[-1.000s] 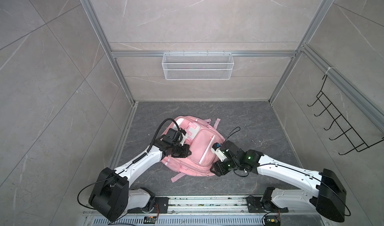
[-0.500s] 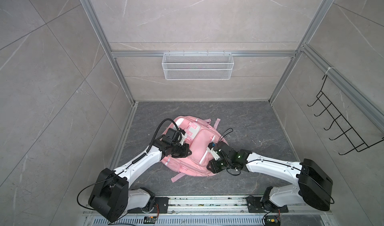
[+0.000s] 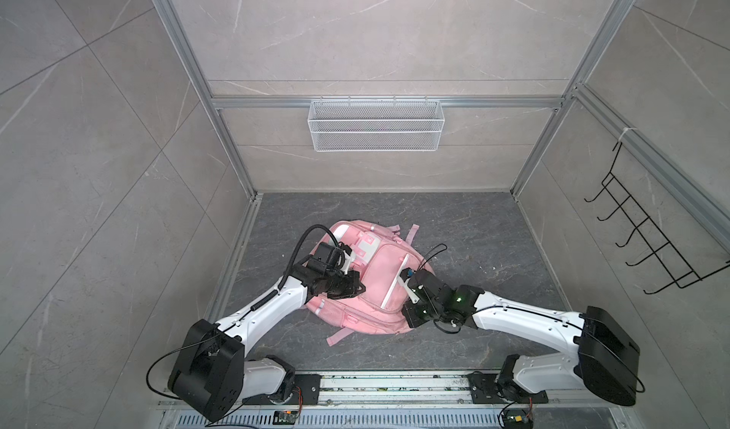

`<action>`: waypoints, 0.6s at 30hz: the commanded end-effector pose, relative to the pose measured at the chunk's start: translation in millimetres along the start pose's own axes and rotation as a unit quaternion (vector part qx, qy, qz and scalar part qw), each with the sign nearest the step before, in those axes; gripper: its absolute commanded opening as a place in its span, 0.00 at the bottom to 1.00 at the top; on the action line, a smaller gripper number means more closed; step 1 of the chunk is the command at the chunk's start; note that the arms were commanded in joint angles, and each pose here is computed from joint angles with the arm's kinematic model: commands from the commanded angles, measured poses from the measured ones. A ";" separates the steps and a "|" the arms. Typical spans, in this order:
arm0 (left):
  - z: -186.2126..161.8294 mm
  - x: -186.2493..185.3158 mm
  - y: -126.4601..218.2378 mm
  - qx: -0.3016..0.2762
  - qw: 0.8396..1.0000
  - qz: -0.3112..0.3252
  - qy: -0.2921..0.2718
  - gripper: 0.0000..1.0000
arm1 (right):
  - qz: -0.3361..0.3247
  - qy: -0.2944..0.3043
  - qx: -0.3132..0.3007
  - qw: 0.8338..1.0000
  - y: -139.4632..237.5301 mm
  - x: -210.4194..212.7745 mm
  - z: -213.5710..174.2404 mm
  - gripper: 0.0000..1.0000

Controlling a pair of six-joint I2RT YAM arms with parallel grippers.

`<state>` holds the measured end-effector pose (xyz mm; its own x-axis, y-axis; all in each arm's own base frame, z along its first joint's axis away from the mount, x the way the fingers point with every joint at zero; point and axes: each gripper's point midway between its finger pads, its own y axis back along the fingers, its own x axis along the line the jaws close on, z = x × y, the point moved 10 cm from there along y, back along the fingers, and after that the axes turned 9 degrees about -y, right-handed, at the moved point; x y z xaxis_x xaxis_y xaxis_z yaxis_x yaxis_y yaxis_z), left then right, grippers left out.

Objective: Pack the student bag
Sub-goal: 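Drag the zipper pull along the opening with the right gripper to close it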

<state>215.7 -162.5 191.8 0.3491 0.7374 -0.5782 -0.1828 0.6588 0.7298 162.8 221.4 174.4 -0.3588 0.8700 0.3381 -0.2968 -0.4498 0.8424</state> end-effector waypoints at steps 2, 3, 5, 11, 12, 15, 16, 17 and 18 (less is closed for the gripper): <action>7.6 -8.9 16.1 -0.025 0.999 -0.042 -0.017 0.00 | -0.054 0.010 -0.036 0.998 23.7 -11.5 -0.6 0.00; 7.1 -6.9 17.1 -0.024 0.999 -0.039 -0.018 0.00 | -0.063 0.014 -0.041 0.997 28.1 -13.0 -0.3 0.00; 5.7 -3.9 18.8 -0.021 0.999 -0.033 -0.023 0.00 | -0.088 0.023 -0.045 0.995 33.8 -16.1 0.7 0.00; -2.5 1.0 19.2 0.009 0.998 -0.006 -0.062 0.00 | -0.201 0.048 -0.010 0.978 29.6 -27.0 9.5 0.00; -4.0 1.8 19.1 0.015 0.997 -0.002 -0.071 0.00 | -0.214 0.048 -0.009 0.976 28.2 -28.1 12.9 0.00; -8.2 2.5 20.4 0.026 0.995 -0.002 -0.094 0.00 | -0.229 0.042 -0.013 0.972 27.4 -32.3 24.1 0.00; -9.4 1.9 20.9 0.029 0.994 -0.005 -0.101 0.00 | -0.234 0.038 -0.016 0.971 27.9 -34.7 27.9 0.00; -10.4 1.2 21.4 0.033 0.993 -0.009 -0.110 0.00 | -0.242 0.035 -0.018 0.970 27.9 -37.6 32.3 0.00; -11.7 0.5 22.2 0.038 0.992 -0.012 -0.117 0.00 | -0.248 0.030 -0.019 0.968 28.2 -41.7 37.6 0.00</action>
<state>214.2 -157.2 194.3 0.4963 0.6783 -0.5418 -0.1532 0.6827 0.7144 186.9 208.7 197.9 -0.3228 0.9439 0.0697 -0.4259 -0.2106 0.8799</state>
